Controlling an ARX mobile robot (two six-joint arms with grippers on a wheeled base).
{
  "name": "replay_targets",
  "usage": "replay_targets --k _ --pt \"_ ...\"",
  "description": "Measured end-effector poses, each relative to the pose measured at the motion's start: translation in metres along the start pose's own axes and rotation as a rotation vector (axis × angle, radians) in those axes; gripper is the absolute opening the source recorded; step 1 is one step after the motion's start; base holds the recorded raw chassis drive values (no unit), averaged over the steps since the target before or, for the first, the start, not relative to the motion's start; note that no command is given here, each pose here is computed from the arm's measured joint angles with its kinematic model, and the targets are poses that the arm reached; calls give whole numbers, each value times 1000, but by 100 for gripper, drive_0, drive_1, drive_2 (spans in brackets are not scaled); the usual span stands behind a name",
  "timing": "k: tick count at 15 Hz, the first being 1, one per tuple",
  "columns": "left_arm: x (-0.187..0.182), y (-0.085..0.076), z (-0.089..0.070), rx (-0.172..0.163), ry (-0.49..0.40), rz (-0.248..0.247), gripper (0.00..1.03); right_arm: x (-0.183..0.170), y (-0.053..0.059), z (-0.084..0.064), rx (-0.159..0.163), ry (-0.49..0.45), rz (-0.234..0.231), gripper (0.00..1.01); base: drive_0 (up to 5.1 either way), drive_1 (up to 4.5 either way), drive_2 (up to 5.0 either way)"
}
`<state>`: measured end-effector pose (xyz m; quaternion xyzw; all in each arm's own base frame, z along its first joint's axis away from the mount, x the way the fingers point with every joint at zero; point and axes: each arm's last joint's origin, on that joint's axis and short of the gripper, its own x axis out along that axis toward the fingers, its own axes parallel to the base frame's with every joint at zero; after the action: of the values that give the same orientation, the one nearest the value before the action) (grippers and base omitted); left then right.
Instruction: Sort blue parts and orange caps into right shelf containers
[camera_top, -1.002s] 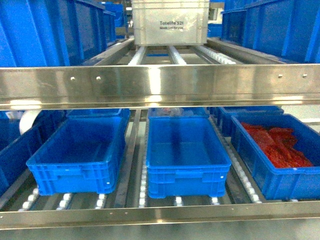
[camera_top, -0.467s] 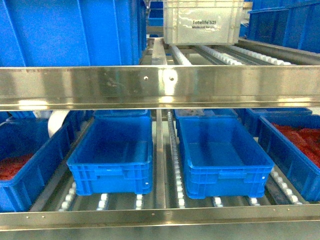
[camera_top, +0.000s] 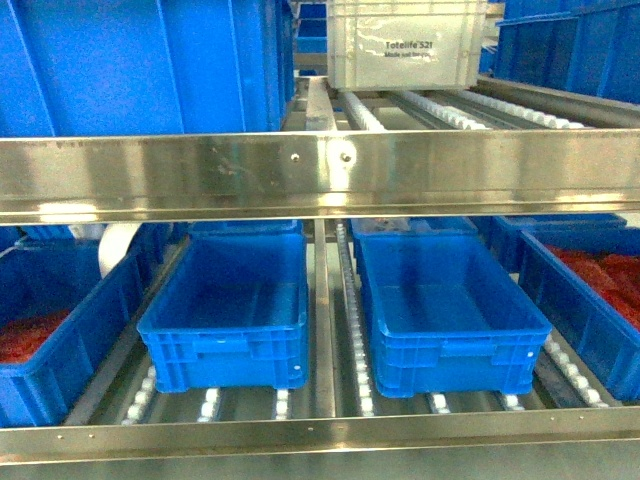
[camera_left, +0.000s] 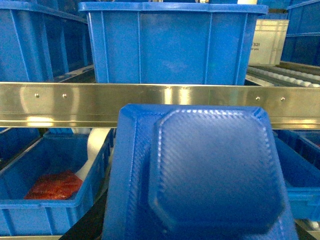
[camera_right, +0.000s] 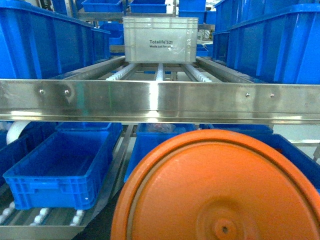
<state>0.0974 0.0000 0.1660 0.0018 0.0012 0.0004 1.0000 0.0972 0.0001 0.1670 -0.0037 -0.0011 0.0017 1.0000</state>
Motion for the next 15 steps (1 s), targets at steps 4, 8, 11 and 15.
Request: replay_targets --k 4,8,11,15 --pt "0 0 0 0 -1 0 42 0 0 0 0 0 0 43 0 0 0" --pt "0 0 0 0 -2 -1 42 0 0 0 0 0 -3 43 0 0 0" --pt "0 0 0 0 0 -1 42 0 0 0 0 0 -3 43 0 0 0" --pt "0 0 0 0 0 0 42 0 0 0 3 0 -3 43 0 0 0"
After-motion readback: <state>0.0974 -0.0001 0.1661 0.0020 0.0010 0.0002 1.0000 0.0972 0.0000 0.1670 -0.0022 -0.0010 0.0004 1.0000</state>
